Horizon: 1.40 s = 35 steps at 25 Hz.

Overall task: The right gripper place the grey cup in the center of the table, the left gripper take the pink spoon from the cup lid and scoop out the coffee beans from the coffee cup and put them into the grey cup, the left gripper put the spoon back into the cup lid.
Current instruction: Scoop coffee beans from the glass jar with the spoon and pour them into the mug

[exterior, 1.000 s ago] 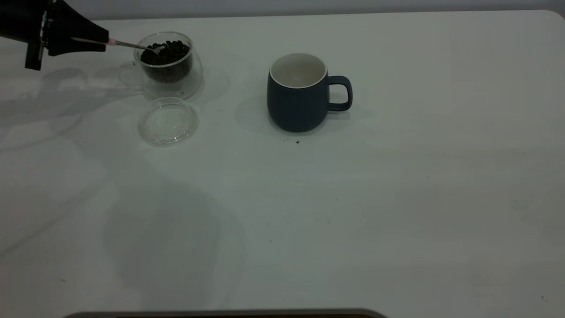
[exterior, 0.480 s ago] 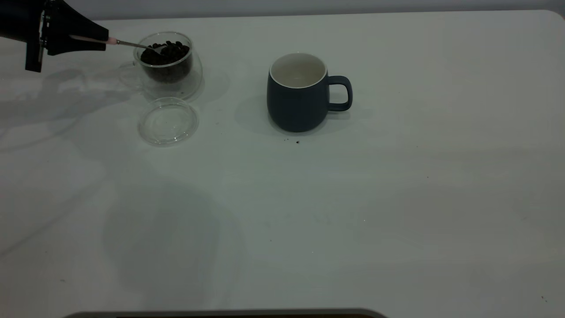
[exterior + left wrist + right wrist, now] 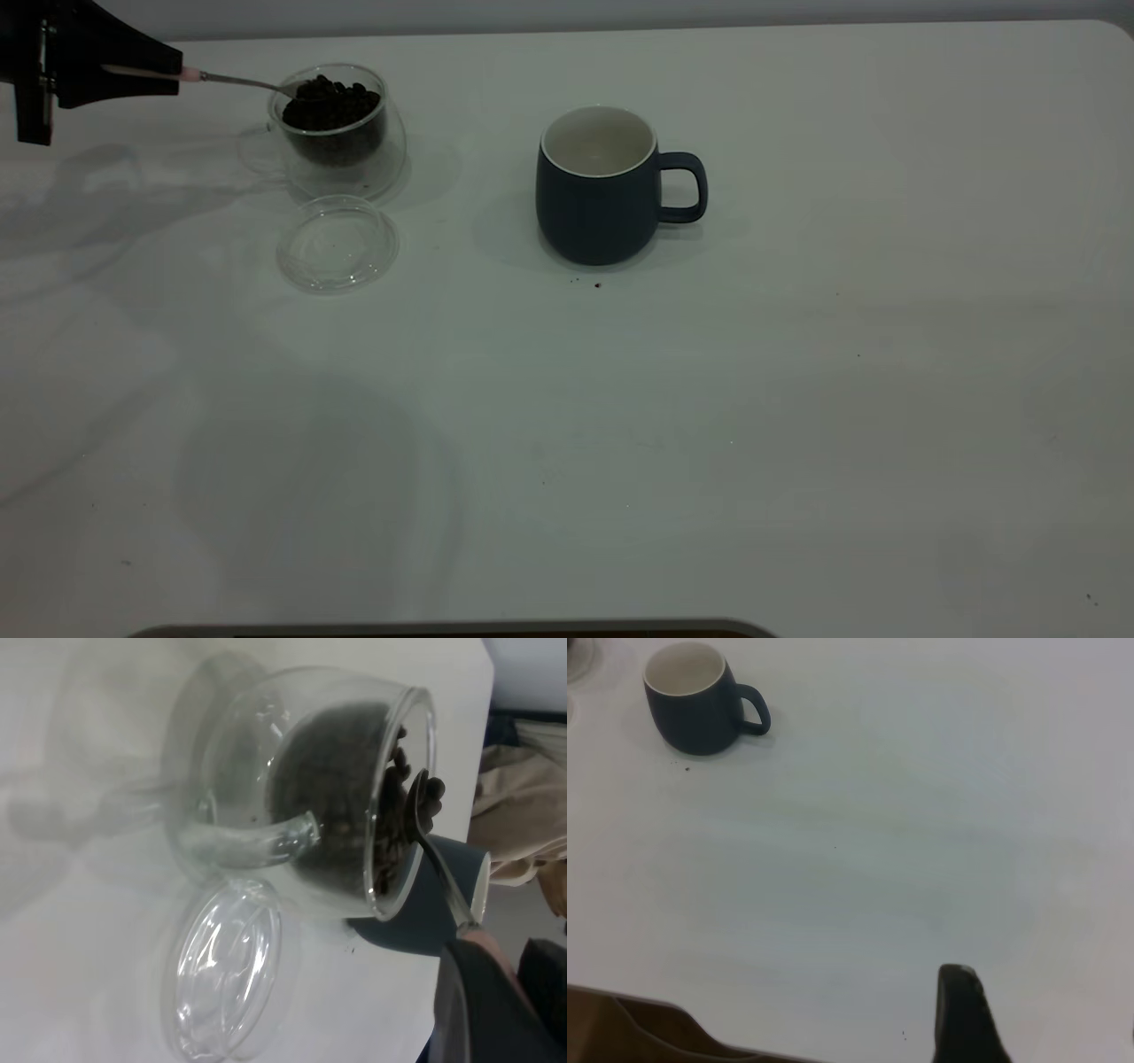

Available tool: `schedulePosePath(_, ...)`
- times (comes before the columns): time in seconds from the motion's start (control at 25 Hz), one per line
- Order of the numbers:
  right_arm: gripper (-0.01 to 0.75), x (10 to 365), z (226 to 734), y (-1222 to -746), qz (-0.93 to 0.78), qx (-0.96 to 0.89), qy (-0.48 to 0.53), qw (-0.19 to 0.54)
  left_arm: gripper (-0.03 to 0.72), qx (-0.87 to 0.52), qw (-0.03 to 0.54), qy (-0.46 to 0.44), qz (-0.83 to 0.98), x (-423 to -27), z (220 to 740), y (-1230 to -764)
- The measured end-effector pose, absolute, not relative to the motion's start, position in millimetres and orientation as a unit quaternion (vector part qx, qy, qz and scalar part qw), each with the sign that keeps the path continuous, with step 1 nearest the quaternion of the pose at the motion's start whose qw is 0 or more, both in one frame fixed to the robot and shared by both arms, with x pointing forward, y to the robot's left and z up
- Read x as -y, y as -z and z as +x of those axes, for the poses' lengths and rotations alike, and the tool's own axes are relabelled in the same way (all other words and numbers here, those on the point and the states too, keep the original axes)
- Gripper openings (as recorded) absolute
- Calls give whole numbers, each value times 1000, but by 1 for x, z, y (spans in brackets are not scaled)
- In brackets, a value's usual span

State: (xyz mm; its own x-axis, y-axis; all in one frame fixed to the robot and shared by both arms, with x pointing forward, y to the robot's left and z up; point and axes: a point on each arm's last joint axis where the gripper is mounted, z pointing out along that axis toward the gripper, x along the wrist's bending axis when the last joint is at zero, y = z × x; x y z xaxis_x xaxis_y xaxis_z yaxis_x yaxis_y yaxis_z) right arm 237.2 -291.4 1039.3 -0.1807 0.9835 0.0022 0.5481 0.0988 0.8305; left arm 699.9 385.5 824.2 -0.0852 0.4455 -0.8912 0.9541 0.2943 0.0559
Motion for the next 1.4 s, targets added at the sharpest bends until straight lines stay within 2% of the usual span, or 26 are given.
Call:
schedulePosePath(0.6,483,291,237,-1039,565,-678,-362,300,116,-661,463,286,516,-381,704,-828)
schedulePosePath(1.4,483,291,237,-1039,565,-678,-362,300,116,-615,448,325,561,-301,713,-830)
